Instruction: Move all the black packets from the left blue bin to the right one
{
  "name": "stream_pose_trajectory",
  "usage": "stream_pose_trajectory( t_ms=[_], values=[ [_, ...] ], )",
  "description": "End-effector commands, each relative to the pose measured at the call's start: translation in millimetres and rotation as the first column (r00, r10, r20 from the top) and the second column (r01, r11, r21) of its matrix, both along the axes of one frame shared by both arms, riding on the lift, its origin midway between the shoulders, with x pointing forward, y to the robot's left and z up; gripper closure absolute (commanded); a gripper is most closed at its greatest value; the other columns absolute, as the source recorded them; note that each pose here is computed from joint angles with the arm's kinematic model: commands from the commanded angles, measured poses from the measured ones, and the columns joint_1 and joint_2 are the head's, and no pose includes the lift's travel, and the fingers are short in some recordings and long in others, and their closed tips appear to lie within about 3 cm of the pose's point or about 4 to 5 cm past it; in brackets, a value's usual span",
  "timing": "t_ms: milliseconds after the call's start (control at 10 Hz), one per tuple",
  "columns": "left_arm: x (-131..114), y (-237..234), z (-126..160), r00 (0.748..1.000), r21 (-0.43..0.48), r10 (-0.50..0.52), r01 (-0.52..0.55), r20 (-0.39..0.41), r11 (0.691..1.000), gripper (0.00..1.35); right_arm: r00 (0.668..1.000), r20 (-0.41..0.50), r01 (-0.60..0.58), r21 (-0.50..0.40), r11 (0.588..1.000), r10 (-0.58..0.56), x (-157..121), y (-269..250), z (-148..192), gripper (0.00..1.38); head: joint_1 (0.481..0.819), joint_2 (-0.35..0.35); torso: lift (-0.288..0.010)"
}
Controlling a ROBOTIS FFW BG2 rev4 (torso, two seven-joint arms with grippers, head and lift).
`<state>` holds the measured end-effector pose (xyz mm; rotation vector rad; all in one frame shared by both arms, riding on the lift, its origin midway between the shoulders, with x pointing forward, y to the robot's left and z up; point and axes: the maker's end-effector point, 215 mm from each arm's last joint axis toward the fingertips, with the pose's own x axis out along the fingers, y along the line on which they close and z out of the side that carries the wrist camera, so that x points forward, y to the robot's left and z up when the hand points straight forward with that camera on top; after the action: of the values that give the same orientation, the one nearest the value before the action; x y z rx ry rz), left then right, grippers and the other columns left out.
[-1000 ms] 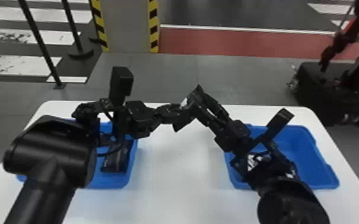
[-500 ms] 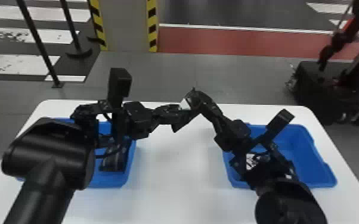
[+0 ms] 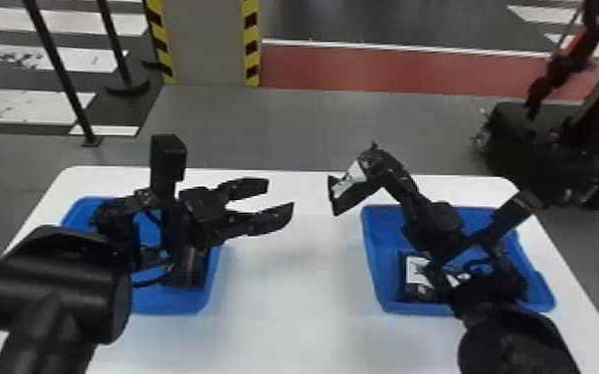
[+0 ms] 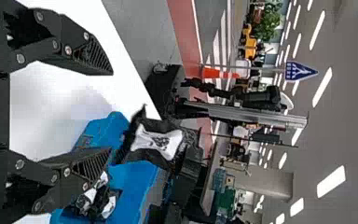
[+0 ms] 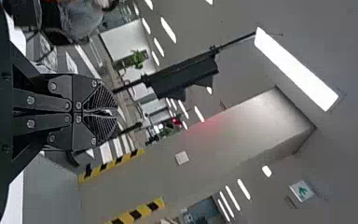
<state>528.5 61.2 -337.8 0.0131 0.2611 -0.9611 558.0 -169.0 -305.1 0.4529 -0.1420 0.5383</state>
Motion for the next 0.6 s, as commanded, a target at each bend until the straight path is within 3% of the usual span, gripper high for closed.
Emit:
stream_pose_trajectory(
  t_ms=[0, 200, 400, 500],
  values=[
    [-11, 7, -3, 1.0, -0.046, -0.005, 0.004, -0.019, 0.999, 0.2, 0.989, -0.027, 0.141, -0.054, 0.989, -0.142, 1, -72, -18, 1.27, 0.695, -0.1, -0.11],
    [-19, 30, 1, 0.999, -0.058, 0.035, -0.035, -0.003, 0.998, 0.21, 0.955, -0.125, 0.263, -0.053, 0.963, -0.268, -5, -124, -73, 1.27, 0.695, -0.171, -0.11],
    [-28, 68, 6, 0.994, -0.028, 0.106, -0.106, 0.009, 0.994, 0.21, 0.919, -0.264, 0.291, -0.047, 0.955, -0.293, -9, -146, -139, 1.27, 0.695, -0.204, -0.11],
    [-31, 85, 9, 0.989, 0.0, 0.146, -0.146, 0.019, 0.989, 0.21, 0.913, -0.262, 0.309, -0.059, 0.949, -0.313, -13, -153, -141, 1.03, 0.695, -0.199, -0.11]
  ],
)
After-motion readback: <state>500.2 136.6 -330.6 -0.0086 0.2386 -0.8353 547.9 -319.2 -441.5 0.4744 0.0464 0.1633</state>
